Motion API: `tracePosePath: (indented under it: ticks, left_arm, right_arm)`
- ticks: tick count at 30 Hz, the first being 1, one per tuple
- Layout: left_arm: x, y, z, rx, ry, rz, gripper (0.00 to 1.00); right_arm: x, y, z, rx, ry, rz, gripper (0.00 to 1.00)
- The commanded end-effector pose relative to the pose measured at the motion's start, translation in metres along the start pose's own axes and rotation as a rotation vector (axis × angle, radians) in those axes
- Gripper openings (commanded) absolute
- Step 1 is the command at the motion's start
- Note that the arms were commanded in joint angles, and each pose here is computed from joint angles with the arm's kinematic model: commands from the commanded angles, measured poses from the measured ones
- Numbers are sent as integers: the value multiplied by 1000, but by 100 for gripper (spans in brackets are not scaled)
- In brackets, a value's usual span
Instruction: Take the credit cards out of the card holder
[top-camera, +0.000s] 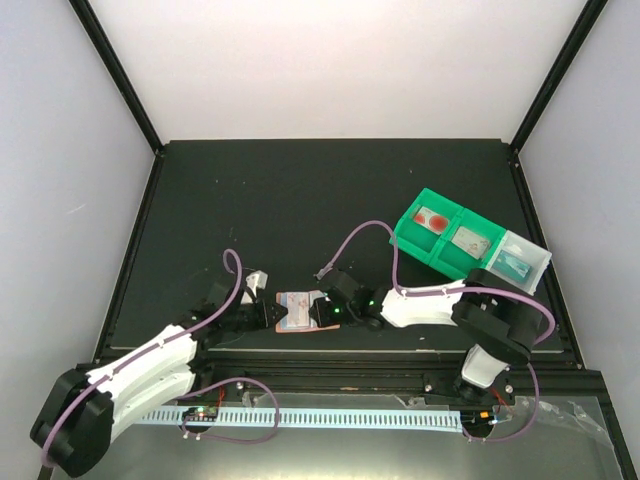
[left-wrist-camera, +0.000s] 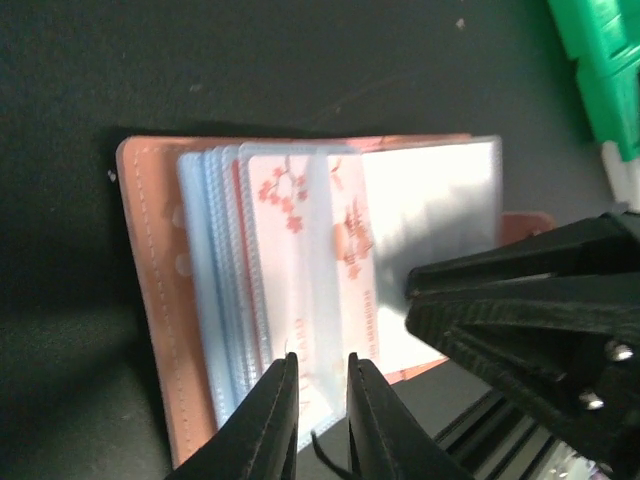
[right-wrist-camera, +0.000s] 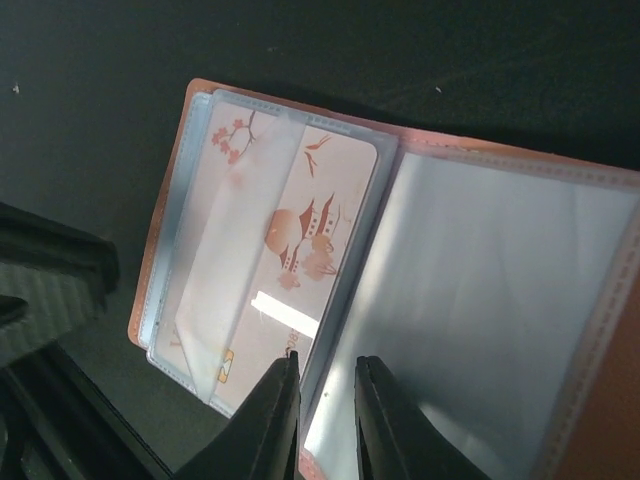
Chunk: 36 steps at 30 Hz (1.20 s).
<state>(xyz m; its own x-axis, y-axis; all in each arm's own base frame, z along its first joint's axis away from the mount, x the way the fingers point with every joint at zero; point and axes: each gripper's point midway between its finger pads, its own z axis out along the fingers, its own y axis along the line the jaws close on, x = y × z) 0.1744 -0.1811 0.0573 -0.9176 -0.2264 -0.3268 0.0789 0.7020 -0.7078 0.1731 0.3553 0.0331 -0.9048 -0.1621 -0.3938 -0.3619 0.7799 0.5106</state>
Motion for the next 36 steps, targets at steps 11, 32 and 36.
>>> tracePosePath:
  ticks: [11, 32, 36]
  left_arm:
    - [14, 16, 21, -1, 62, 3, 7]
    - [19, 33, 23, -69, 70, -23, 7]
    - [20, 36, 23, -80, 72, -31, 7]
  right_arm:
    - [-12, 3, 11, -50, -25, 56, 22]
    - [-4, -13, 18, -38, -7, 84, 18]
    - [-3, -20, 17, -37, -8, 98, 15]
